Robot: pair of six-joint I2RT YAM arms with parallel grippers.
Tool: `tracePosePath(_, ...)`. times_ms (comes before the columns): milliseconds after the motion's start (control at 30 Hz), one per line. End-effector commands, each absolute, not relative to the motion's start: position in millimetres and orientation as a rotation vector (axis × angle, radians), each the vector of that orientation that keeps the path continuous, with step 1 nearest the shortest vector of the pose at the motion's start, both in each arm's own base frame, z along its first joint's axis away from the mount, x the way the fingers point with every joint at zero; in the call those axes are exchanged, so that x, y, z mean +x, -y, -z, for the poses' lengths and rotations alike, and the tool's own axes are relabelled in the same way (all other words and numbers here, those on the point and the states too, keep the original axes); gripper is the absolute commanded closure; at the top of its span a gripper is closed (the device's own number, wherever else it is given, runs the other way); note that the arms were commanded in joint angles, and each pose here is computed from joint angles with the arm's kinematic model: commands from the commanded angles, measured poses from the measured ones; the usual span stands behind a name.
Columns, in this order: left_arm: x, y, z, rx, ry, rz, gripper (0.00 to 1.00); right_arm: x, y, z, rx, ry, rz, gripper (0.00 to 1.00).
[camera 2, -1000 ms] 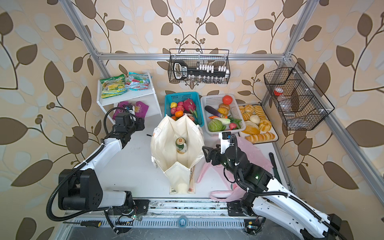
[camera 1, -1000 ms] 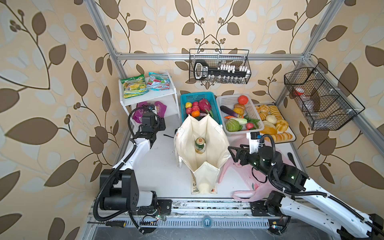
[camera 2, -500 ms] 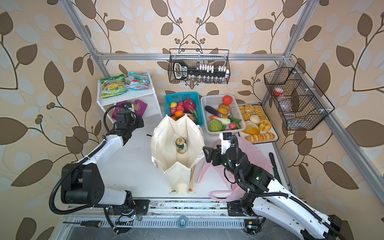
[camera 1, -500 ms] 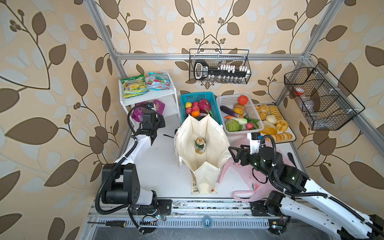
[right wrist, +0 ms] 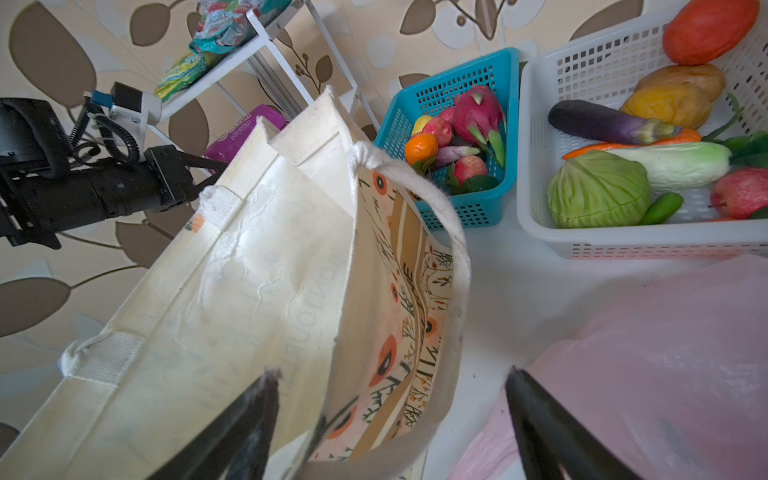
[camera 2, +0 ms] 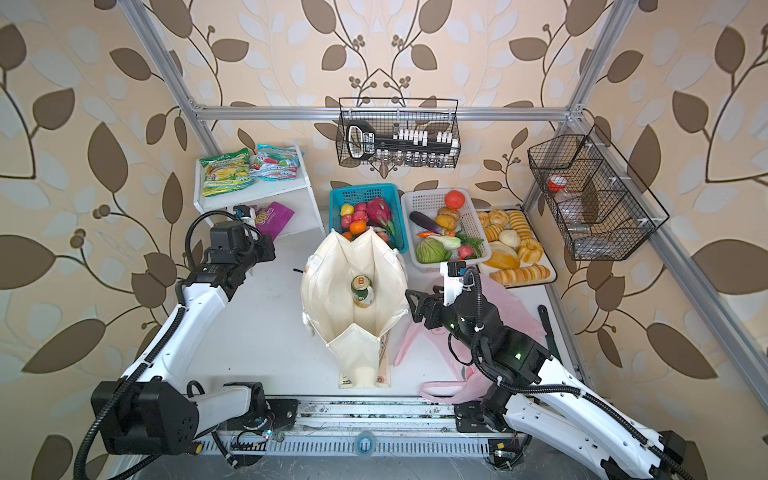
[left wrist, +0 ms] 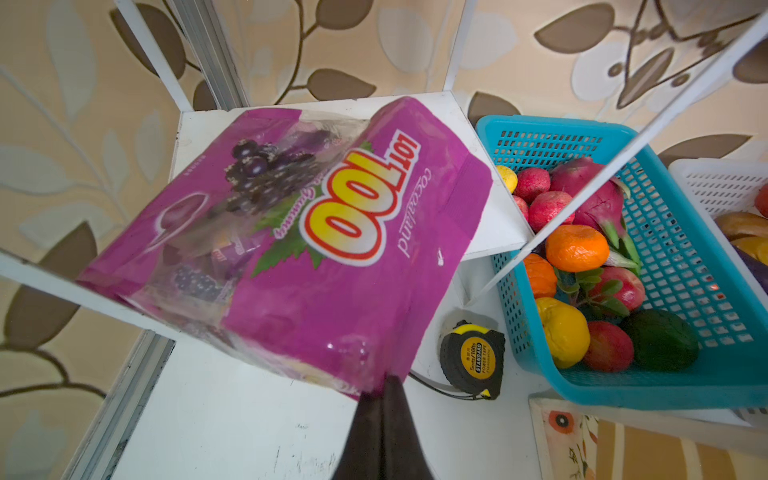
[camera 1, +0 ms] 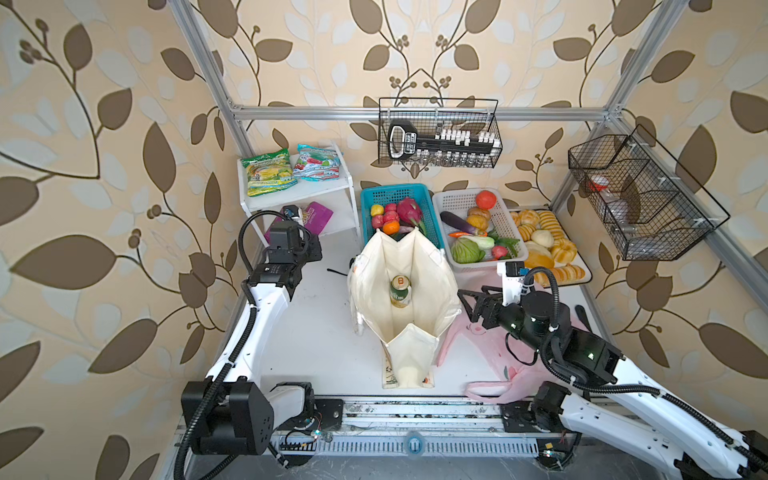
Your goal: Place the mixed food into the grocery bags and tie them
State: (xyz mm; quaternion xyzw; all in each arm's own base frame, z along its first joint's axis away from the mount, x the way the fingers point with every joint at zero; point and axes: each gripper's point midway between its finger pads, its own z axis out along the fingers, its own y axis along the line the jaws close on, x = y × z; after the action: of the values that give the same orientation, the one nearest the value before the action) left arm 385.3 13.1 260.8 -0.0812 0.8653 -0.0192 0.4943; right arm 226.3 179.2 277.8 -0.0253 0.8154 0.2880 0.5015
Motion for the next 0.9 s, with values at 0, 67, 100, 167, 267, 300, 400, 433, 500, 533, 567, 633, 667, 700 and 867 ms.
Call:
tracePosePath(0, 382.8, -5.3, -298.3, -0.145, -2.059, 0.093, 1.0, 226.1, -187.4, -297.4, -0.081, -1.94, -0.746, 0.14)
tracePosePath(67, 379.9, -3.5, -308.4, -0.158, -2.068, 0.114, 1.0, 225.3, -192.1, -301.9, -0.097, -1.939, -0.77, 0.14)
tracePosePath(100, 377.9, -4.9, -312.8, -0.182, -2.07, 0.116, 1.0, 224.5, -194.4, -304.2, -0.107, -1.937, -0.781, 0.14)
tracePosePath(167, 373.1, -4.7, -328.3, -0.204, -2.065, 0.129, 1.0, 222.9, -198.6, -313.3, -0.13, -1.92, -0.807, 0.14)
tracePosePath(267, 364.9, -1.1, -346.4, -0.203, -2.058, 0.157, 1.0, 220.5, -202.6, -329.0, -0.162, -1.881, -0.838, 0.14)
tracePosePath(300, 362.4, 0.3, -351.3, -0.197, -2.051, 0.166, 1.0, 220.8, -203.7, -333.3, -0.167, -1.871, -0.843, 0.14)
tracePosePath(400, 354.2, 3.2, -367.6, -0.188, -2.029, 0.185, 1.0, 220.0, -206.8, -348.2, -0.193, -1.837, -0.857, 0.14)
tracePosePath(433, 351.6, 3.9, -373.4, -0.184, -2.022, 0.189, 1.0, 220.0, -208.2, -352.3, -0.199, -1.831, -0.862, 0.14)
tracePosePath(500, 347.5, 7.9, -383.3, -0.169, -2.011, 0.212, 1.0, 220.2, -210.9, -358.5, -0.218, -1.819, -0.865, 0.14)
tracePosePath(533, 346.2, 9.3, -388.5, -0.164, -2.002, 0.222, 1.0, 220.4, -212.3, -361.1, -0.224, -1.815, -0.869, 0.14)
tracePosePath(567, 344.1, 11.0, -393.5, -0.157, -1.998, 0.232, 1.0, 220.9, -213.8, -362.0, -0.227, -1.815, -0.872, 0.15)
tracePosePath(633, 339.2, 14.6, -404.3, -0.145, -1.987, 0.254, 1.0, 221.6, -217.1, -364.5, -0.238, -1.81, -0.879, 0.15)
tracePosePath(667, 337.6, 15.3, -408.0, -0.144, -1.982, 0.26, 1.0, 222.2, -217.6, -364.3, -0.239, -1.811, -0.879, 0.15)
tracePosePath(700, 335.6, 16.3, -411.4, -0.144, -1.981, 0.267, 1.0, 222.9, -219.1, -364.0, -0.238, -1.811, -0.883, 0.14)
tracePosePath(867, 323.6, 25.2, -428.0, -0.121, -1.964, 0.326, 1.0, 225.1, -223.0, -362.0, -0.243, -1.816, -0.886, 0.15)
